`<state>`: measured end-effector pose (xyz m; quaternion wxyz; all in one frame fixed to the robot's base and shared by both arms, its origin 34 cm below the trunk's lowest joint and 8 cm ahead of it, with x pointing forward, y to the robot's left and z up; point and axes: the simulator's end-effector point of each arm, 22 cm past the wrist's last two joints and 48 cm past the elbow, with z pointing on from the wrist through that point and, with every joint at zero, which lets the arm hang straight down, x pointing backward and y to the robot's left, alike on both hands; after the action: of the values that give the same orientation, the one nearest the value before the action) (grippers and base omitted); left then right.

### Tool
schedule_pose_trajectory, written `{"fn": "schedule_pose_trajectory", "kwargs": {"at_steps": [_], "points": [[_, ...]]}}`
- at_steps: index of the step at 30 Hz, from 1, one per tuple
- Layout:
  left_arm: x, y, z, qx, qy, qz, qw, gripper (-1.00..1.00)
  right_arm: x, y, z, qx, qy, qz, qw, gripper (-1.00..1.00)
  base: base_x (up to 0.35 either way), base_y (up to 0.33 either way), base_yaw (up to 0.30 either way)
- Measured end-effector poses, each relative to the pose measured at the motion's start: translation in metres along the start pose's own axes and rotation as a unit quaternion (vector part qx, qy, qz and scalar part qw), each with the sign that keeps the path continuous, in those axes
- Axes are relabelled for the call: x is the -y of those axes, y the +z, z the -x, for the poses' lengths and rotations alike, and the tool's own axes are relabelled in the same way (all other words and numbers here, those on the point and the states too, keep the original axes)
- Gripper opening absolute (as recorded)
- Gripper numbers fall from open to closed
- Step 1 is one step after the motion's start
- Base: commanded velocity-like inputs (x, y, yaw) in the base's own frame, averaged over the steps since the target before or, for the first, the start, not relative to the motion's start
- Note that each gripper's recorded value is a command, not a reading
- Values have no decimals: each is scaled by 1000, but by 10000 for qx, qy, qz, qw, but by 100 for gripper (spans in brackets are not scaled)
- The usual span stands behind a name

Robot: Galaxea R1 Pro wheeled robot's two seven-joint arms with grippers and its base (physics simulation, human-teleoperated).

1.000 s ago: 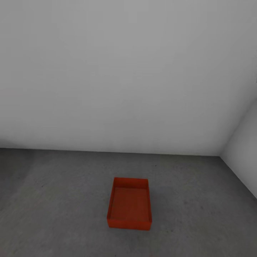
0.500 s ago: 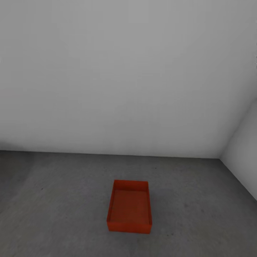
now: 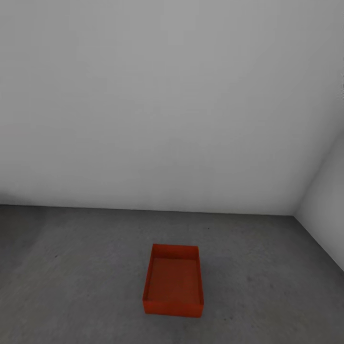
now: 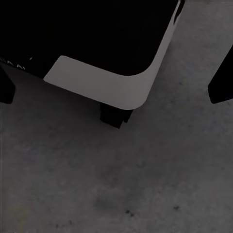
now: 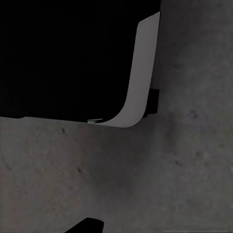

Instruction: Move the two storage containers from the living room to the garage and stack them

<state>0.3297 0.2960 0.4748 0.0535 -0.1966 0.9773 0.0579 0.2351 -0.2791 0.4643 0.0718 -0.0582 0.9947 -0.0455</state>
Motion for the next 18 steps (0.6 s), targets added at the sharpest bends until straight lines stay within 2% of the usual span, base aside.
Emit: {"fn": "schedule_pose_trajectory", "kwargs": {"at_steps": [5, 8, 11, 18], "points": [[1, -1, -6, -29, -16, -16, 10000, 100, -1, 0, 4, 48, 4, 7, 10000, 100, 0, 0, 0], [0, -1, -27, -140, 22, -23, 9999, 100, -4, -1, 6, 74, -3, 26, 10000, 100, 0, 0, 0], [8, -2, -52, -280, 64, -102, 9995, 100, -4, -1, 8, 102, -11, 27, 9999, 100, 0, 0, 0], [5, -2, -57, -289, 54, -173, 9994, 100, 1, -1, 12, 158, -18, -6, 9999, 100, 0, 0, 0]]}}
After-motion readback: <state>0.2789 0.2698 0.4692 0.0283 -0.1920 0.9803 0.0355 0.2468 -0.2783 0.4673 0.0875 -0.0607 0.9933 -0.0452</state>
